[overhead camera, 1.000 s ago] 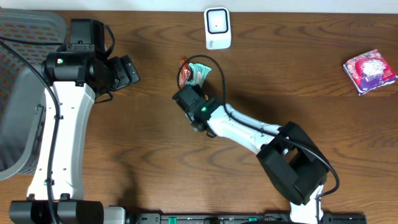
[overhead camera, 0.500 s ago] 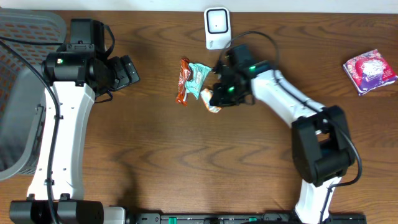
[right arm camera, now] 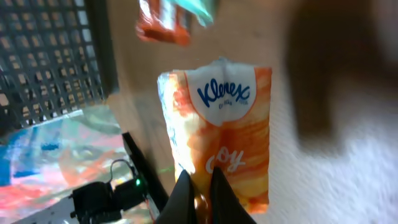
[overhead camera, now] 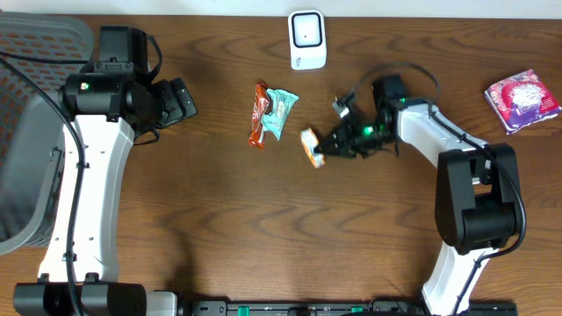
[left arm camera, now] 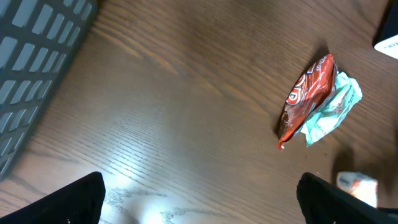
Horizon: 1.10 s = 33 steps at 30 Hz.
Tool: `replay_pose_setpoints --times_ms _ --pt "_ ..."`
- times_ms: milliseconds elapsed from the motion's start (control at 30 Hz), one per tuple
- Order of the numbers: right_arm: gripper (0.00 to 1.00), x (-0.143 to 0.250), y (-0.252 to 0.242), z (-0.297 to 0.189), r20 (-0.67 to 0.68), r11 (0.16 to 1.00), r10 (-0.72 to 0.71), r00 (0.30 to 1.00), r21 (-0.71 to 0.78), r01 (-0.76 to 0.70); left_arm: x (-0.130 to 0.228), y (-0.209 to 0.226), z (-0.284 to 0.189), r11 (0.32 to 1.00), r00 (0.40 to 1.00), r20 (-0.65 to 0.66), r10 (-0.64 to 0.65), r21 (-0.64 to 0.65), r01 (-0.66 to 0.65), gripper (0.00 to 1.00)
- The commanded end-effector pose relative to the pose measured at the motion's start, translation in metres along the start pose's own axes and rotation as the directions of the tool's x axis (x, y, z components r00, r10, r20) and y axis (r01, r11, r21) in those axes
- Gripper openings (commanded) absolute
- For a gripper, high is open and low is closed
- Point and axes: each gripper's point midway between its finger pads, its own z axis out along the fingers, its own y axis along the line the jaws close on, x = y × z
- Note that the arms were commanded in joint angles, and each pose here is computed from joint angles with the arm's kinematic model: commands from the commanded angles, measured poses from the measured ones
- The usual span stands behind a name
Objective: Scan the item barcode
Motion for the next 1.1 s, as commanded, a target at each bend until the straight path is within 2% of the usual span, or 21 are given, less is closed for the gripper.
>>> replay_pose_setpoints --times_ms 0,167,233,267,333,567,667,800,933,1067 --pt "0.01 0.01 -0.015 -0.005 0.012 0.997 0.07 0.997 -0.013 -0.07 -0.003 0.001 -0.006 1.0 1.0 0.019 -0.007 -0.002 0.007 0.98" --pt "0.03 0.01 -0.074 -0.019 0.087 0.944 0.164 0.983 0.275 -0.182 -0.003 0.001 -0.006 1.0 1.0 0.019 -0.007 -0.002 0.007 0.98" --pt "0.08 0.009 -0.088 -0.026 0.109 0.916 0.166 0.98 0.352 -0.194 -0.003 0.001 -0.006 1.0 1.0 0.019 -0.007 -0.002 0.007 0.98" --pt "0.13 0.009 -0.093 -0.03 0.116 0.903 0.167 0.979 0.38 -0.199 -0.003 0.001 -0.006 1.0 1.0 0.019 -0.007 -0.002 0.007 0.98" --pt "0.21 0.007 -0.097 -0.036 0.122 0.887 0.173 0.977 0.412 -0.209 -0.003 0.001 -0.006 1.0 1.0 0.019 -0.007 -0.002 0.007 0.98" --pt "0.26 -0.009 -0.072 -0.055 0.104 0.889 0.142 0.984 0.424 -0.173 -0.003 0.001 -0.006 1.0 1.0 0.019 -0.007 -0.002 0.007 0.98" --pt "0.33 -0.016 -0.06 -0.057 0.103 0.893 0.126 0.987 0.421 -0.158 -0.003 0.001 -0.006 1.0 1.0 0.019 -0.007 -0.002 0.007 0.98" --pt "0.56 -0.019 -0.05 -0.051 0.09 0.905 0.105 0.99 0.404 -0.132 -0.003 0.001 -0.006 1.0 1.0 0.019 -0.007 -0.002 0.007 0.98" --pt "0.75 -0.016 -0.045 -0.042 0.068 0.905 0.087 0.994 0.411 -0.108 -0.003 0.001 -0.006 1.0 1.0 0.019 -0.007 -0.002 0.007 0.98" --pt "0.83 -0.014 -0.047 -0.036 0.054 0.882 0.061 0.997 0.464 -0.079 -0.003 0.001 -0.006 1.0 1.0 0.019 -0.007 -0.002 0.007 0.98"
